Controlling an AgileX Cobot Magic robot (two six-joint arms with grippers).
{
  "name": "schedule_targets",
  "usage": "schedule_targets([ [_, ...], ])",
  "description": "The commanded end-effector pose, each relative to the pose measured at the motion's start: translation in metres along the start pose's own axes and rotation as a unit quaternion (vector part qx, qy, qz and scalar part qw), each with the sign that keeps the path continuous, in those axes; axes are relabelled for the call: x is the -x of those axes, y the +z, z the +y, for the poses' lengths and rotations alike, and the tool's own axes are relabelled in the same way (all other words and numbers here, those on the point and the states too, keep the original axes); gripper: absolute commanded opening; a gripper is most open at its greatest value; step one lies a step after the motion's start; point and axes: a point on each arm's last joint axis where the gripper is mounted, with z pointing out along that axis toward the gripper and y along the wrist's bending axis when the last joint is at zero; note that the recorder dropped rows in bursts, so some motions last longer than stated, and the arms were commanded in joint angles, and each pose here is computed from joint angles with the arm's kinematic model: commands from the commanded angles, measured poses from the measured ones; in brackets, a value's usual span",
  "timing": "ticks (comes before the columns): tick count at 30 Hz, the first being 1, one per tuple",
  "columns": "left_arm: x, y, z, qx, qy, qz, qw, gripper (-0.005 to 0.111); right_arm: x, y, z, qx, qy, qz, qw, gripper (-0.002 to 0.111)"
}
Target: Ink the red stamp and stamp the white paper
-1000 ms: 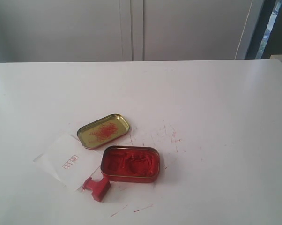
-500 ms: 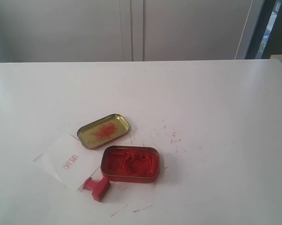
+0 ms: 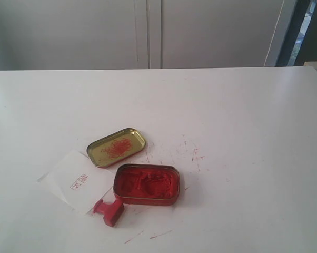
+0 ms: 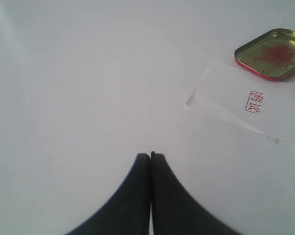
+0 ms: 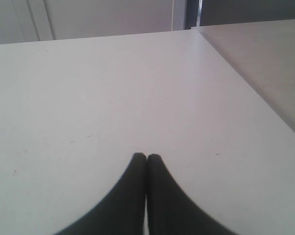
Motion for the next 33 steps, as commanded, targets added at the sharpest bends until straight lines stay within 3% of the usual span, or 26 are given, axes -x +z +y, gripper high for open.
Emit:
schedule_targets([
  [1, -0.0010, 0.0004, 0.0002, 0.002, -0.004, -0.001, 1.000, 0.000, -0.0002, 0.0003, 0.0002, 0.002, -0.002, -0.007, 1.000, 0.000],
  [20, -0.0003, 0.0004, 0.0003, 0.003, -0.004, -0.006, 1.000, 0.000, -0.0002, 0.0003, 0.0002, 0.002, -0.002, -0.007, 1.000, 0.000],
  [25, 0.0065, 0.0001, 0.0016, 0.009, -0.004, -0.043, 0.999, 0.000, -0.0002, 0.0003, 0.0002, 0.002, -0.002, -0.007, 1.000, 0.000],
  [33, 0.0070, 0.0000, 0.0017, 0.010, -0.003, -0.046, 0.999, 0.000, -0.0002, 0.0003, 0.0002, 0.002, -0.002, -0.007, 1.000, 0.000],
])
